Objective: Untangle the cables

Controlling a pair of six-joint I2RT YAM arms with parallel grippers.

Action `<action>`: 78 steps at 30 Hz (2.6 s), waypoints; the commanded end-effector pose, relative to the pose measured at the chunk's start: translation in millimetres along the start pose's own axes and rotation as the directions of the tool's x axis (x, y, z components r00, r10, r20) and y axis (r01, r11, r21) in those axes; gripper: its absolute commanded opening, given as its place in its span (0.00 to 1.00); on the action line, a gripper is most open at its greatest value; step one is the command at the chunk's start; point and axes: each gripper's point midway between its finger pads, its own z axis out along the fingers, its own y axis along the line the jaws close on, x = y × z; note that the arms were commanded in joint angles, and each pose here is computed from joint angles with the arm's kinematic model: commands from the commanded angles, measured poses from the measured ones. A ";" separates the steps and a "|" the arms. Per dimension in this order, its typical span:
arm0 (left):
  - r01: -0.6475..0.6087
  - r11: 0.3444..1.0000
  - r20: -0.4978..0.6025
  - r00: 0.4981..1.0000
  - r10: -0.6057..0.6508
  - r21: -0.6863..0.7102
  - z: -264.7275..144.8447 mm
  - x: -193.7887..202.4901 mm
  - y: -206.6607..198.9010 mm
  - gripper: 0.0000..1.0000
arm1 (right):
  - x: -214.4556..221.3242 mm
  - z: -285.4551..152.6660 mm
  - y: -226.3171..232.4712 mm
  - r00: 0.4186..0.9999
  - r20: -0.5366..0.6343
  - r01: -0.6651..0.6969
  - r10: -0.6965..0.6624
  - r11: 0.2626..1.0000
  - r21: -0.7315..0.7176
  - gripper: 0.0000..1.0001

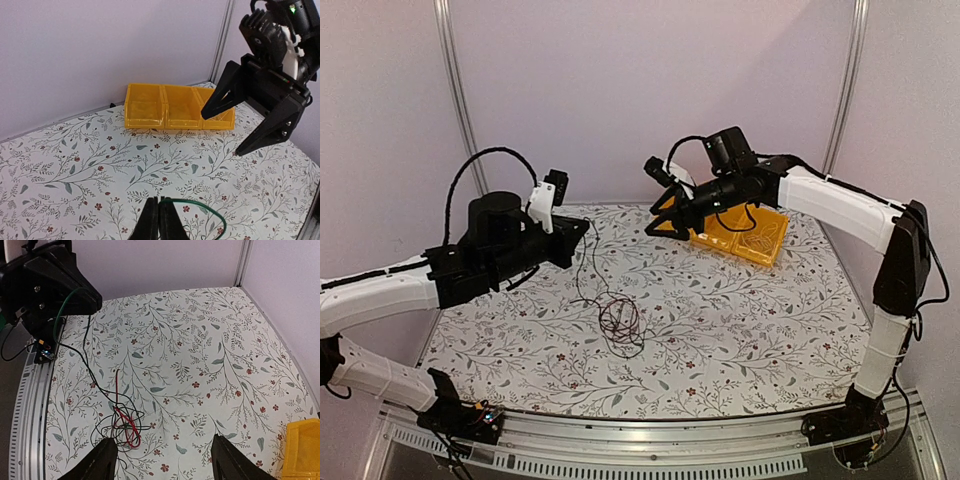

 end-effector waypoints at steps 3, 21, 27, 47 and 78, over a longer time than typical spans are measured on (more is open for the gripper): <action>-0.019 1.000 0.019 1.000 0.019 -0.019 -19.5 -35.2 -0.1 0.00 | -35.2 -10.5 57.3 0.992 0.115 -0.015 0.054 0.947 -0.320 0.73; 0.036 0.999 0.011 0.999 -0.036 -0.024 -21.6 -36.8 0.5 0.00 | -51.5 55.9 125.1 0.996 0.090 0.044 -0.007 0.910 -0.412 0.78; 0.036 0.999 0.016 0.999 -0.035 -0.036 -23.4 -38.3 2.7 0.00 | -52.7 71.6 127.3 0.993 0.116 0.046 0.005 0.898 -0.438 0.76; 0.071 0.988 0.051 0.997 -0.064 -0.138 -30.5 -31.9 26.2 0.00 | -43.5 63.5 158.0 0.991 0.110 0.000 0.076 0.823 -0.569 0.07; 0.097 0.979 0.060 0.994 -0.088 -0.177 -40.2 -21.4 38.0 0.00 | -5.6 129.9 112.4 0.991 0.030 -0.113 0.133 0.924 -0.366 0.08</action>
